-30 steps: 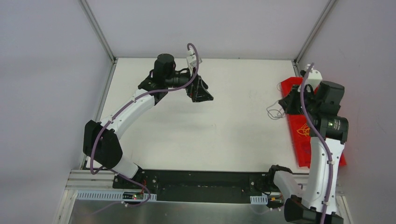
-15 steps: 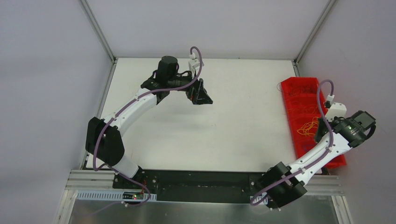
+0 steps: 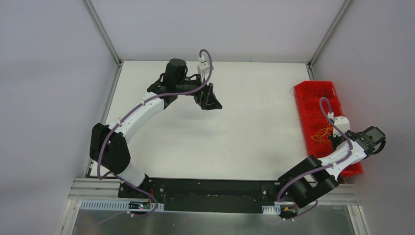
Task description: Untangle the cables
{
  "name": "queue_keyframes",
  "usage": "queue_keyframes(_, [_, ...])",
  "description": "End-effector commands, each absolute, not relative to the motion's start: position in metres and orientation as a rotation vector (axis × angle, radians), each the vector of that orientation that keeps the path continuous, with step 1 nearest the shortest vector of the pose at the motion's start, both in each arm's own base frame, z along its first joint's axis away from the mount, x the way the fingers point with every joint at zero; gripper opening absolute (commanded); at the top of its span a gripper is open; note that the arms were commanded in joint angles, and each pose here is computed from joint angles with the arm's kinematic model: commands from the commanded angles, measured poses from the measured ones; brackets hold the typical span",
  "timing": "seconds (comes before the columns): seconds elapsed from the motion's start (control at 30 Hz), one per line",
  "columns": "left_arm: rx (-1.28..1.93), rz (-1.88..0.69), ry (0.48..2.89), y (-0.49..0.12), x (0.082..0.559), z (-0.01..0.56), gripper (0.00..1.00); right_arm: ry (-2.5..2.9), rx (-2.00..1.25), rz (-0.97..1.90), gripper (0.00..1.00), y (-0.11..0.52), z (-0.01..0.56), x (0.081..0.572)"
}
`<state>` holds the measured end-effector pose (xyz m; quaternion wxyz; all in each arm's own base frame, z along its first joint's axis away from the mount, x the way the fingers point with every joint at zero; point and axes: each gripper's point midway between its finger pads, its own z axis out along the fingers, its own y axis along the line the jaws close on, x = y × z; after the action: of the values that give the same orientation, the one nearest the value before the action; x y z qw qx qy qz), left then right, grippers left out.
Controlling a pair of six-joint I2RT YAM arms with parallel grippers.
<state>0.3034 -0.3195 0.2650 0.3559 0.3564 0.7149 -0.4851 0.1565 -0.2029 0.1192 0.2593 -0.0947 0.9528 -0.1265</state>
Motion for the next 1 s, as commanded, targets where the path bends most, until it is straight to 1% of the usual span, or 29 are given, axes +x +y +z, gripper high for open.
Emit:
queue_keyframes(0.0, [0.957, -1.184, 1.776, -0.318, 0.312, 0.284, 0.99, 2.569, -0.396, -0.516, 0.18, -0.230, 0.119, 0.165])
queue_keyframes(0.07, [0.955, -1.152, 1.775, -0.316, 0.317, 0.285, 0.99, 2.589, -0.354, -0.485, 0.22, -0.226, 0.124, 0.163])
queue_keyframes(0.1, [0.950, -1.140, 1.775, -0.314, 0.320, 0.286, 0.99, 2.595, -0.336, -0.471, 0.27, -0.224, 0.127, 0.162])
queue_keyframes(0.2, [0.937, -1.127, 1.780, -0.312, 0.327, 0.287, 0.99, 2.596, -0.301, -0.419, 0.41, -0.214, 0.140, 0.160])
queue_keyframes(0.33, [0.924, -1.133, 1.795, -0.311, 0.330, 0.286, 0.99, 2.576, -0.296, -0.279, 0.62, -0.184, 0.165, 0.160])
queue_keyframes(0.43, [0.908, -1.124, 1.810, -0.308, 0.331, 0.286, 0.99, 2.548, -0.289, -0.157, 0.74, -0.156, 0.189, 0.162])
queue_keyframes(0.53, [0.818, -1.113, 1.890, -0.302, 0.341, 0.286, 0.99, 2.488, -0.233, -0.024, 0.86, -0.122, 0.223, 0.175])
queue_keyframes(0.63, [0.690, -1.065, 2.074, -0.288, 0.356, 0.282, 0.99, 2.440, -0.204, 0.076, 0.97, -0.086, 0.251, 0.204])
queue_keyframes(0.7, [0.629, -0.930, 2.190, -0.273, 0.377, 0.275, 0.99, 2.376, -0.152, 0.126, 0.99, -0.069, 0.271, 0.232])
queue_keyframes(0.8, [0.578, -0.675, 2.246, -0.237, 0.408, 0.280, 0.99, 2.267, -0.065, 0.250, 0.99, -0.043, 0.304, 0.284])
queue_keyframes(0.9, [0.554, -0.596, 2.257, -0.203, 0.422, 0.290, 0.99, 2.202, -0.006, 0.405, 0.99, -0.011, 0.327, 0.333])
queue_keyframes(0.97, [0.499, -0.551, 2.310, -0.176, 0.425, 0.286, 0.99, 2.180, 0.016, 0.486, 0.99, 0.010, 0.328, 0.358])
